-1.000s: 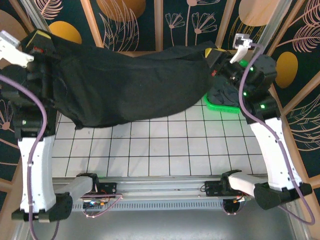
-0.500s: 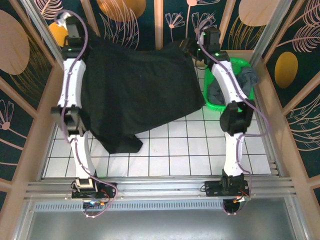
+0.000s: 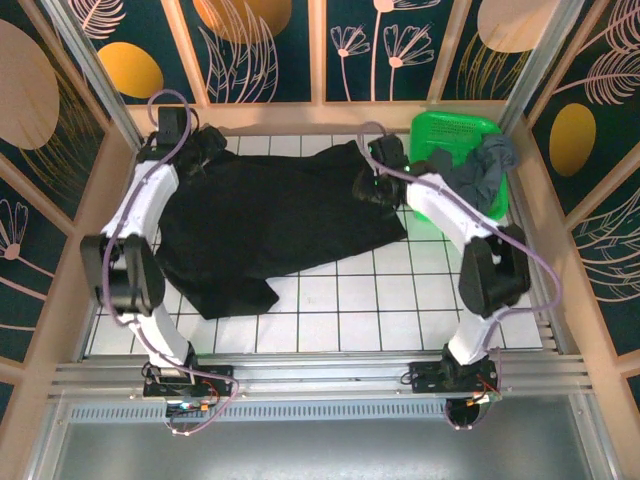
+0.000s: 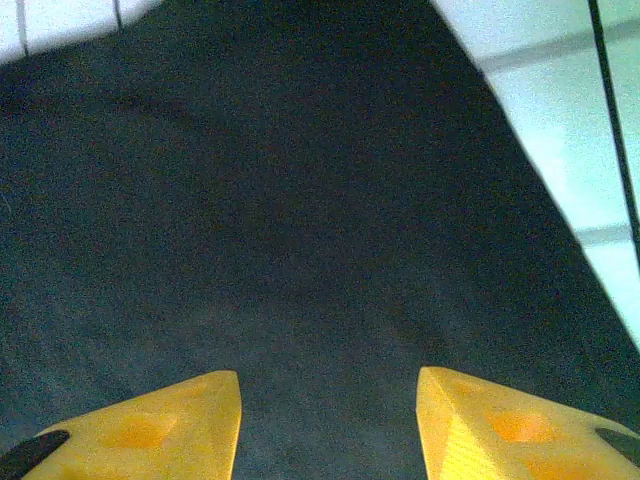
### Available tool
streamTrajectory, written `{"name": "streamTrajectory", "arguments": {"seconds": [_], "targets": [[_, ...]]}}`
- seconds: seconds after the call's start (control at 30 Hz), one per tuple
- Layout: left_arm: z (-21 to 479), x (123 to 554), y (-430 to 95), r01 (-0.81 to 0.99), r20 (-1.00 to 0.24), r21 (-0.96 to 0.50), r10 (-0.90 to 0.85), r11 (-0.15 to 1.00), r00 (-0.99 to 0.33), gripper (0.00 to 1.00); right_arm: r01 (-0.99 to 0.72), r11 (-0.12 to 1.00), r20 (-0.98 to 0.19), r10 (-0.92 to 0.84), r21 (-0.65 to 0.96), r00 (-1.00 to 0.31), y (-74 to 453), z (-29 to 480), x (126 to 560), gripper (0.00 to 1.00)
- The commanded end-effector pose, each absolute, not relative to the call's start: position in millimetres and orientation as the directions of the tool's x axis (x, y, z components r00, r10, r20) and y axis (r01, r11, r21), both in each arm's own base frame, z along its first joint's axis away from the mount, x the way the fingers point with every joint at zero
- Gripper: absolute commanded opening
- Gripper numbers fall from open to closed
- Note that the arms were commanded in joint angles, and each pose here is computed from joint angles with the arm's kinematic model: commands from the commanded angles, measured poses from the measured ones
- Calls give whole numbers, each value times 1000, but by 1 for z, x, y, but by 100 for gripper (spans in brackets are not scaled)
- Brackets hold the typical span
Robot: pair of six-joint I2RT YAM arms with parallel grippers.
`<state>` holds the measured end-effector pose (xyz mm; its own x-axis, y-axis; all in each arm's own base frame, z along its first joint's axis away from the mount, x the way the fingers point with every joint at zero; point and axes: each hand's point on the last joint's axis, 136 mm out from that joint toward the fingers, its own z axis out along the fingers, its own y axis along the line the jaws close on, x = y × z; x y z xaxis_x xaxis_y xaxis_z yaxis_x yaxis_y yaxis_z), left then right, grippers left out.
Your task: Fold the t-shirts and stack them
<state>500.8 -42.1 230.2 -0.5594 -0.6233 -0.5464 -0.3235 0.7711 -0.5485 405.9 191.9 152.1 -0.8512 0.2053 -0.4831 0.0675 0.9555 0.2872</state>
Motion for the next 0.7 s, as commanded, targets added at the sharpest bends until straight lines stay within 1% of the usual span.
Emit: {"name": "streamTrajectory", "arguments": {"seconds": [0.0, 0.1, 0.17, 0.23, 0.33, 0.6, 0.67], "targets": [[213, 465, -67, -305, -471, -609, -643, 732, -604, 65, 220, 960, -469, 278, 176, -838, 142, 122, 378, 49], [188, 435, -67, -348, -424, -594, -650, 725, -630, 62, 247, 959, -433, 284, 141, -856, 132, 98, 364, 52], [172, 421, -65, -372, -405, -569, -643, 734, -650, 61, 258, 959, -423, 283, 117, -861, 126, 86, 366, 56], [162, 413, -63, -384, -396, -543, -631, 747, -668, 60, 268, 959, -408, 280, 87, -869, 121, 72, 372, 57], [159, 408, -61, -386, -398, -523, -619, 760, -677, 59, 290, 957, -386, 274, 18, -881, 111, 54, 378, 58], [165, 407, -59, -386, -412, -523, -622, 760, -666, 58, 305, 952, -352, 279, -19, -893, 98, 25, 379, 57], [167, 406, -58, -386, -418, -521, -622, 761, -662, 58, 298, 955, -352, 276, -9, -895, 97, 20, 382, 53]]}}
